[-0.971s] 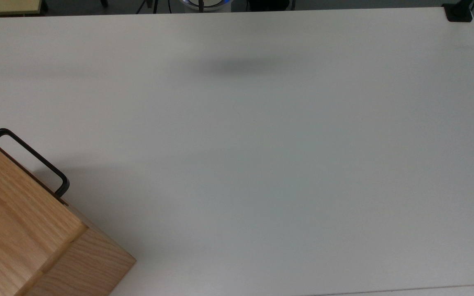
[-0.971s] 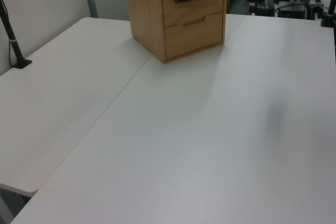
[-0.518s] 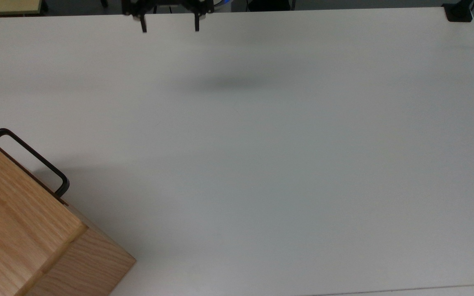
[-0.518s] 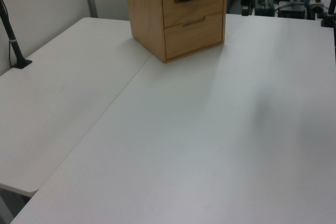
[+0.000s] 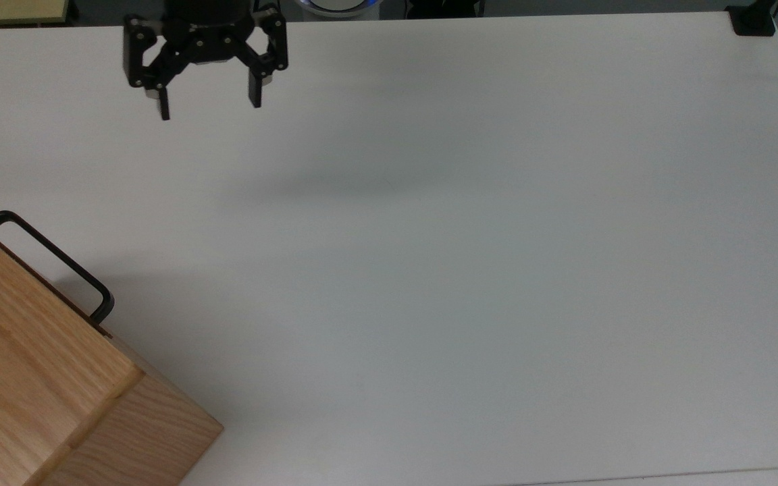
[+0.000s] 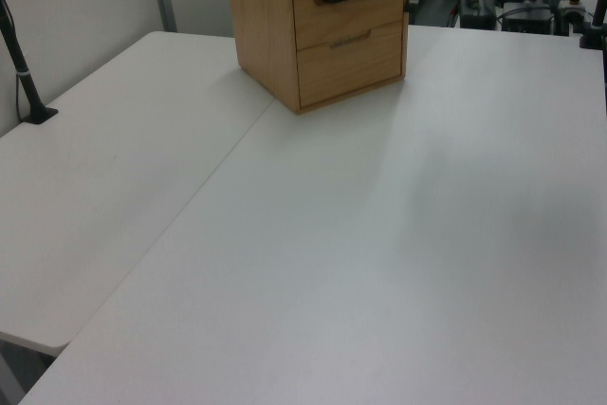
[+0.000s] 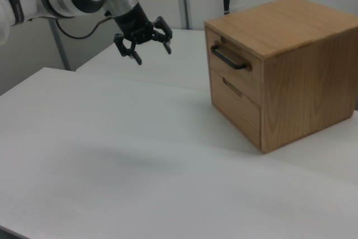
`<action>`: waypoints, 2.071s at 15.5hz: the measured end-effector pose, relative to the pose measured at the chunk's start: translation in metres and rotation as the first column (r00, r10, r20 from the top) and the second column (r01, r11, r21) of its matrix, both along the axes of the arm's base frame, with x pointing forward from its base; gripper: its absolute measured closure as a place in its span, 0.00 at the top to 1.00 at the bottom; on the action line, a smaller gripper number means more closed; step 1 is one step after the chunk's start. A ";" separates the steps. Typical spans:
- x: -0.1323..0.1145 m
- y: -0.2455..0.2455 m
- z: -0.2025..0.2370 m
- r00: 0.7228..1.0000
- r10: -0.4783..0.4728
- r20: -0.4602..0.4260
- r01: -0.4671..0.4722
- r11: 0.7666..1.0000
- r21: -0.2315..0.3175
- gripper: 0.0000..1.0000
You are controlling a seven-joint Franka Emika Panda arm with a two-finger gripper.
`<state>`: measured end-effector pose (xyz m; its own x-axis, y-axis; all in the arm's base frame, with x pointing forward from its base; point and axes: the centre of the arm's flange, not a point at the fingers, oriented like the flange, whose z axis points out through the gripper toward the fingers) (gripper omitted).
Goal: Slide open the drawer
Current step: 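Move the open gripper toward the black handle of the upper drawer, then lower the gripper onto the black handle and close it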
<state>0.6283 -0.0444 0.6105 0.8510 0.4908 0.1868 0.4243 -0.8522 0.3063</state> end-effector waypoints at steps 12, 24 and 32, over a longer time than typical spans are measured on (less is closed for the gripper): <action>0.055 -0.055 -0.052 0.965 0.235 0.119 -0.193 0.938 -0.289 0.94; 0.075 -0.093 -0.079 0.896 0.414 0.157 -0.295 0.823 -0.486 0.72; 0.081 -0.105 -0.096 0.883 0.445 0.148 -0.312 0.793 -0.524 0.49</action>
<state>0.7090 -0.1493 0.5146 0.5331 0.8457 0.0255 0.5331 -0.3592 0.7660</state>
